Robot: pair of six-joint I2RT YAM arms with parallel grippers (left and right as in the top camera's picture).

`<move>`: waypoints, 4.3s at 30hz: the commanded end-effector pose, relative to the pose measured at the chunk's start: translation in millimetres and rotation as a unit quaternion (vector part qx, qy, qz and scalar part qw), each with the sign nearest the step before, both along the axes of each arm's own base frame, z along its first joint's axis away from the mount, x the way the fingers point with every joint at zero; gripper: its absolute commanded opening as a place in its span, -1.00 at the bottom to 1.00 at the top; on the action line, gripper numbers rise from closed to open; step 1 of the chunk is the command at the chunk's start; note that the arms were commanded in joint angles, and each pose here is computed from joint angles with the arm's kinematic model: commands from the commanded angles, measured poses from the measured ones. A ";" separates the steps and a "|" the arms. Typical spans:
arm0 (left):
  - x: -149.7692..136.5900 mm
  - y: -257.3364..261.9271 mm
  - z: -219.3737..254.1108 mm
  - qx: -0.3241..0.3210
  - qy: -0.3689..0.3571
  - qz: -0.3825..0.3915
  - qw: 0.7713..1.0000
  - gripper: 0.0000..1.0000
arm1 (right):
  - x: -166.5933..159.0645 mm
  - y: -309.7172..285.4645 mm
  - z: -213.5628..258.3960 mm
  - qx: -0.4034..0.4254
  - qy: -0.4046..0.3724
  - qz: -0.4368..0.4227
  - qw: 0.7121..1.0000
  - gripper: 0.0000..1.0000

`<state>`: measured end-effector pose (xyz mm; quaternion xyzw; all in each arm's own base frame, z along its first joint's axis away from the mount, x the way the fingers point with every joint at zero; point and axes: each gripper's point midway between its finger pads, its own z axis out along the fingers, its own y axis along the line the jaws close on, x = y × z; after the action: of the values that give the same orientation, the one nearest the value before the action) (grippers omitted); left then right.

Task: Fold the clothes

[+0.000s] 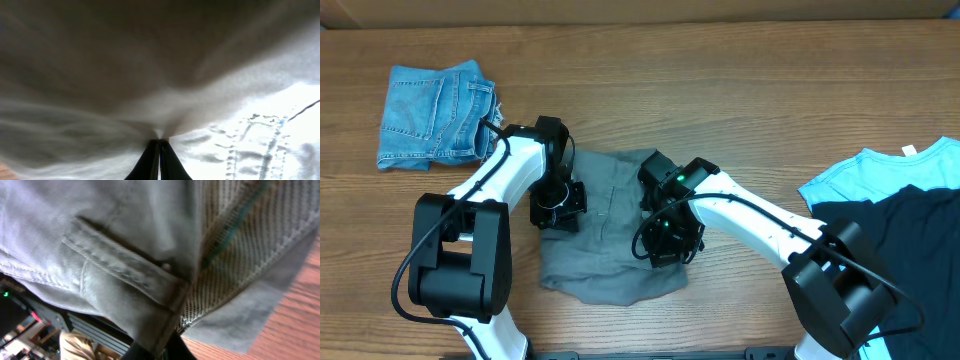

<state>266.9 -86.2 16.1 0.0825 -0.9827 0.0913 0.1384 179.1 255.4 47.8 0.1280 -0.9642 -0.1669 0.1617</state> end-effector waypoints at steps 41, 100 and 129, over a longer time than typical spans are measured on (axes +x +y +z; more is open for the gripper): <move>1.8 1.0 -1.6 0.006 -0.011 -0.010 1.000 -0.82 | 121.5 -43.6 -17.3 -0.134 -0.162 -0.207 0.955 -0.92; -21.0 -18.1 101.6 -0.004 -0.222 -0.064 0.973 -0.21 | 161.0 -57.6 96.7 0.073 -0.178 -0.124 0.973 -0.92; -57.2 -13.5 42.2 -0.005 -0.159 -0.038 0.987 -0.24 | -11.5 -37.7 -28.3 -0.017 0.078 -0.134 0.988 -0.87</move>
<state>221.3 -97.7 73.9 0.0137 -0.9950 0.0906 -0.0395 165.9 218.9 20.1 -0.0065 -0.9605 -0.1779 0.2139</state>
